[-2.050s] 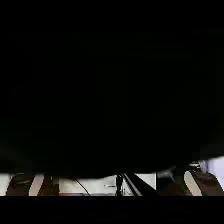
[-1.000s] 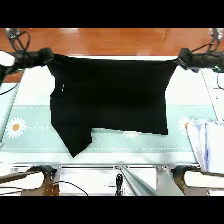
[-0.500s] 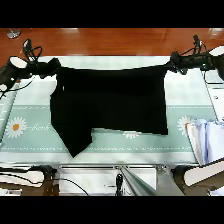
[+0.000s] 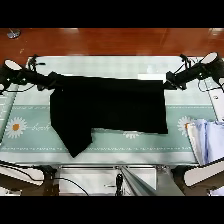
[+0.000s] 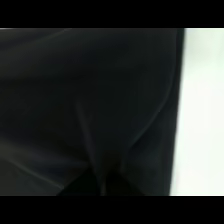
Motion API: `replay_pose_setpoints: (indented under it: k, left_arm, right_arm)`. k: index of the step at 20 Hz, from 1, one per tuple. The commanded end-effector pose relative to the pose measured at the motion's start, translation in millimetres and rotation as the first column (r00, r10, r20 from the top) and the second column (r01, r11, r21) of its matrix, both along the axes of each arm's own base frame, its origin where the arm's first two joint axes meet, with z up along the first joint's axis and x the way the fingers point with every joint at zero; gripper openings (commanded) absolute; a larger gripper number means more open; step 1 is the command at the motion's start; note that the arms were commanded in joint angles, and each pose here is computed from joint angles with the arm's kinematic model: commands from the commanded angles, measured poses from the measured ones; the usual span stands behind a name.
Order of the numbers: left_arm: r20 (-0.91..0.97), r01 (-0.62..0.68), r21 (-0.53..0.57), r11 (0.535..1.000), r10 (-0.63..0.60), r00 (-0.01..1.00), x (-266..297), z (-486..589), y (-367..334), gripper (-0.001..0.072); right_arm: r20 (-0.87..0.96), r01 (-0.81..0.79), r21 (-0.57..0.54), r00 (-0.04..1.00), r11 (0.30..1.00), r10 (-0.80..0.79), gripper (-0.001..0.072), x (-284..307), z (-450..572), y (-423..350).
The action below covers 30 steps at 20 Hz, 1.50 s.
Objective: Fold the shirts.
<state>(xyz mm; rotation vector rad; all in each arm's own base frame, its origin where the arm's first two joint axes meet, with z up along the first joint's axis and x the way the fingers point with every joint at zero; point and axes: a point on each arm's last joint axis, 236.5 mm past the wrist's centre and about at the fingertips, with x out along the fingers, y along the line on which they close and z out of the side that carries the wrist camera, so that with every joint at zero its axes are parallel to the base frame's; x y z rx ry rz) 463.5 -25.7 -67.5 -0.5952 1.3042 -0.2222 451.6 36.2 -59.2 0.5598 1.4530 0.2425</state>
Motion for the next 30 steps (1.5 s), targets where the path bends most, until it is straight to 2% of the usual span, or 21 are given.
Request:
replay_pose_setpoints:
  k: [1, 2, 4, 6, 8, 10, 11, 13, 15, 17, 21, 26, 30]
  left_arm:
    - [-0.168, 0.048, -0.078, 0.996, -0.060, 0.984, -35.4, -13.7, -12.3, 0.0638]
    - [-0.186, 0.071, -0.092, 0.993, -0.087, 0.979, -41.8, -7.1, -11.5, 0.0706]
    - [-0.198, 0.085, -0.093, 0.992, -0.102, 0.975, -48.8, 12.0, 1.3, 0.0706]
    - [-0.165, 0.054, -0.083, 0.995, -0.067, 0.984, -53.0, 35.4, 16.6, 0.0706]
    - [-0.144, 0.030, -0.039, 0.999, -0.035, 0.989, -70.9, 49.8, 35.3, 0.0706]
    - [-0.204, 0.010, 0.057, 0.998, 0.002, 0.979, -114.9, 39.8, 64.3, 0.0706]
    - [-0.247, -0.020, 0.079, 0.997, 0.039, 0.968, -141.4, 30.8, 76.1, 0.0706]
    - [-0.278, -0.181, 0.037, 0.983, 0.184, 0.943, -182.3, 11.9, 88.1, 0.0704]
    - [-0.216, -0.343, -0.097, 0.934, 0.316, 0.924, -194.3, 5.0, 79.7, 0.0704]
    - [-0.191, -0.399, -0.192, 0.897, 0.364, 0.911, -205.6, -2.8, 62.5, 0.0704]
    - [-0.228, -0.397, -0.238, 0.886, 0.346, 0.910, -223.5, -17.0, 29.3, 0.0704]
    - [-0.208, -0.215, -0.277, 0.937, 0.161, 0.965, -233.4, -19.1, -19.4, 0.0703]
    - [-0.179, -0.163, -0.249, 0.955, 0.121, 0.976, -225.1, -23.8, -36.9, 0.0703]
  right_arm:
    - [-0.059, 0.066, -0.004, 0.996, 0.998, -0.066, 0.0589, -8.3, -9.9, -1.3]
    - [-0.067, 0.050, 0.017, 0.997, 0.999, -0.048, 0.0620, -13.0, -1.9, -0.3]
    - [-0.094, 0.004, 0.022, 0.996, 1.000, -0.002, 0.0620, -31.3, 18.7, -4.9]
    - [-0.126, -0.049, -0.087, 0.991, 0.995, 0.038, 0.0620, -57.9, 38.4, -30.4]
    - [-0.094, -0.021, -0.258, 0.996, 0.966, -0.003, 0.0621, -75.8, 57.0, -69.1]
    - [-0.005, 0.070, -0.286, 0.997, 0.956, -0.074, 0.0621, -90.6, 67.1, -80.8]
    - [0.027, 0.116, -0.258, 0.993, 0.959, -0.113, 0.0621, -101.6, 66.2, -76.0]
    - [0.098, 0.128, -0.076, 0.988, 0.989, -0.121, 0.0621, -127.5, 66.6, -27.2]
    - [0.170, 0.178, 0.051, 0.968, 0.983, -0.184, 0.0620, -144.4, 64.9, 4.9]
    - [0.183, 0.213, 0.111, 0.955, 0.971, -0.231, 0.0621, -155.7, 57.7, 18.5]
    - [0.137, 0.209, 0.131, 0.964, 0.969, -0.226, 0.0620, -169.0, 46.2, 26.2]
    - [0.142, 0.213, 0.133, 0.963, 0.968, -0.231, 0.0620, -167.5, 46.7, 25.9]
    - [0.154, 0.228, 0.157, 0.955, 0.961, -0.252, 0.0620, -162.0, 51.1, 28.0]
